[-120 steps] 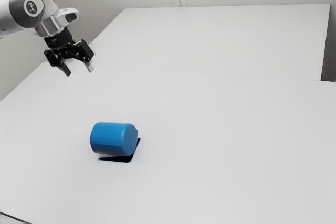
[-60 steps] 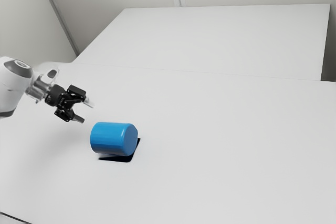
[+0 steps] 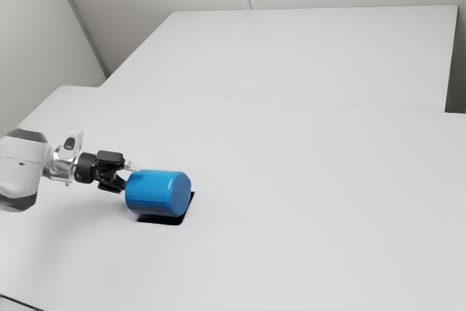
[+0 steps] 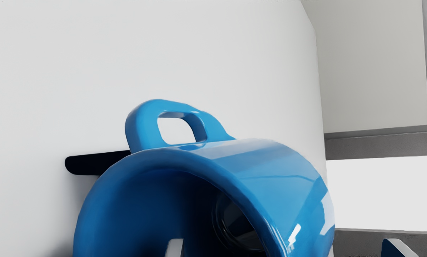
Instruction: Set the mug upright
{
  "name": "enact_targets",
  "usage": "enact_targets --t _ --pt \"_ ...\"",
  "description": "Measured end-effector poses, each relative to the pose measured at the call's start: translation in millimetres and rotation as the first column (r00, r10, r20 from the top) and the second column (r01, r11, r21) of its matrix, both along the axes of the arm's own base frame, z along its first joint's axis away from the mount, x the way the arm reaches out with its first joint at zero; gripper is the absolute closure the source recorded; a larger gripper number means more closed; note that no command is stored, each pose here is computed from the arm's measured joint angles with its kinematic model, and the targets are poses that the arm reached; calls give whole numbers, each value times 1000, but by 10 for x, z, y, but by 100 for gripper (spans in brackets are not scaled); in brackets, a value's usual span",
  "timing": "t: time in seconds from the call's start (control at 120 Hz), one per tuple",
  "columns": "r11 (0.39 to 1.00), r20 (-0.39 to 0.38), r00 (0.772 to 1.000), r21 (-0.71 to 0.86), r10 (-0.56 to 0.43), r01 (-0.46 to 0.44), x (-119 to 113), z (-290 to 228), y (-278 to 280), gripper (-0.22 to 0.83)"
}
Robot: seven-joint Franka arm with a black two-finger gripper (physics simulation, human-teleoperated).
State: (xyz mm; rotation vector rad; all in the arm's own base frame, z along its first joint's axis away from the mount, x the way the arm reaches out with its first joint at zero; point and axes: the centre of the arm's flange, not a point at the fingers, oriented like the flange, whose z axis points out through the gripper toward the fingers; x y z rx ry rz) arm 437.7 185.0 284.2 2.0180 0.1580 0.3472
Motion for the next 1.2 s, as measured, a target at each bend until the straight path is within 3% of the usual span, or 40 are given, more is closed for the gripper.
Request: enact_targets --t 0.067,0.242,0.358,0.467,0.65,0.725,0.783,0.892,0.975,1.05,1.117,1.2 --pt "1000 38 999 -5 -3 3 -6 -13 -20 6" --pt "1000 104 995 -18 0 2 -55 -79 -71 46" --pt "999 156 988 -34 9 -3 -29 -39 -93 62" --pt "998 201 979 -58 17 -6 -3 6 -119 71" --pt "998 270 963 -56 10 6 53 139 -128 76" --pt "999 343 939 1 -40 42 274 453 -145 77" --pt "982 379 908 133 -179 137 572 816 -287 78" --pt "844 287 827 403 -483 354 896 1129 -877 78" --pt "640 129 728 594 -674 487 1027 1289 -1306 78" --pt "445 -26 652 711 -758 545 1118 1420 -1603 78" --pt "315 -139 620 763 -772 564 1157 1458 -1791 78" --pt "201 -254 618 797 -744 569 1175 1456 -1903 78"
